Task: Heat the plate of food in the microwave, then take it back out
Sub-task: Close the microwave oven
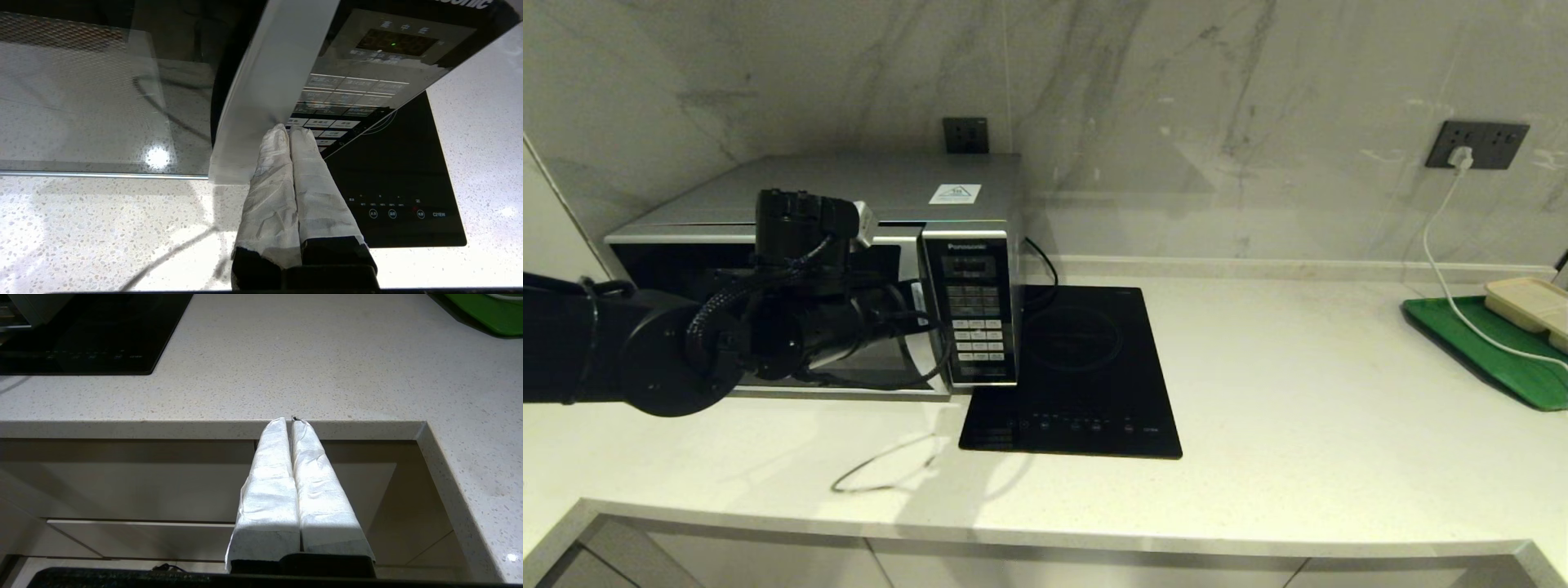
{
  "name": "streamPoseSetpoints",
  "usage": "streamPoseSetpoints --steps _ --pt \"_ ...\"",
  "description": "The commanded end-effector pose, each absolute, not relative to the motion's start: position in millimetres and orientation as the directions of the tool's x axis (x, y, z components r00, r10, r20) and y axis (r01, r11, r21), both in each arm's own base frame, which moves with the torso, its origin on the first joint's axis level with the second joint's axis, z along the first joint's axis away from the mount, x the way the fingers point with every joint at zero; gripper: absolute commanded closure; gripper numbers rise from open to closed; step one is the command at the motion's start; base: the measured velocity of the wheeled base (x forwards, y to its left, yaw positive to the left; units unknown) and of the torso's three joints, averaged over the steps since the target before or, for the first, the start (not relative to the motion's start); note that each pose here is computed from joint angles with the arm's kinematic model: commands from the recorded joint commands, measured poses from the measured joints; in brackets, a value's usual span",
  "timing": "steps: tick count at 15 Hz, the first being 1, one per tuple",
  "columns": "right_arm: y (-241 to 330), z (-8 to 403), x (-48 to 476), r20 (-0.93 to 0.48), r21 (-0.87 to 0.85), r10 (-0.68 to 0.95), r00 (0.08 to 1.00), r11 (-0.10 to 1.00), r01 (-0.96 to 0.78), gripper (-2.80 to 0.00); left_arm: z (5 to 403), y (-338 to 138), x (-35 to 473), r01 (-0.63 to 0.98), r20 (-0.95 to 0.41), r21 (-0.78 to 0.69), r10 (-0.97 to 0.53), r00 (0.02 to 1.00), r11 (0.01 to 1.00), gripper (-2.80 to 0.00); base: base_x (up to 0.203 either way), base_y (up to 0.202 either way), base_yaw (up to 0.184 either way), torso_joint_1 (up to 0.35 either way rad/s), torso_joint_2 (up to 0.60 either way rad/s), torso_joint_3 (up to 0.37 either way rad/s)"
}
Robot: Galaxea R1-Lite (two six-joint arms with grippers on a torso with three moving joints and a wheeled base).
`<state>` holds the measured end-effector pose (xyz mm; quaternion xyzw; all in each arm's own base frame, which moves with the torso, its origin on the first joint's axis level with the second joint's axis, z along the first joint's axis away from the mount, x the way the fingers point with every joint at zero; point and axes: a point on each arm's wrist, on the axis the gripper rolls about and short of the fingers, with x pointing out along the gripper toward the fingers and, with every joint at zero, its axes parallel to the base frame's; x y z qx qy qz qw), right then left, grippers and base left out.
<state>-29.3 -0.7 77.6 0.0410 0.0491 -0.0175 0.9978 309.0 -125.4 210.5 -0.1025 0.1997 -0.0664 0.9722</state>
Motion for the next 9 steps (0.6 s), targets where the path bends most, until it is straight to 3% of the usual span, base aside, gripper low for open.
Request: streamPoseSetpoints --steps 1,9 --pt "-0.7 77.4 -29.2 -0.103 0.081 -0.031 0.994 0.996 0.039 0.0 211.7 -120.7 311.6 0.076 -0.365 -0.22 -0.155 0.918 0.972 0.0 0.0 0.0 0.0 0.0 0.0 0.0" --pt "-0.7 77.4 -29.2 -0.103 0.081 -0.032 0.994 0.996 0.04 0.0 218.6 -114.6 314.6 0.071 -0.299 -0.176 -0.122 0.947 0.982 0.0 0.0 0.0 0.0 0.0 0.0 0.0"
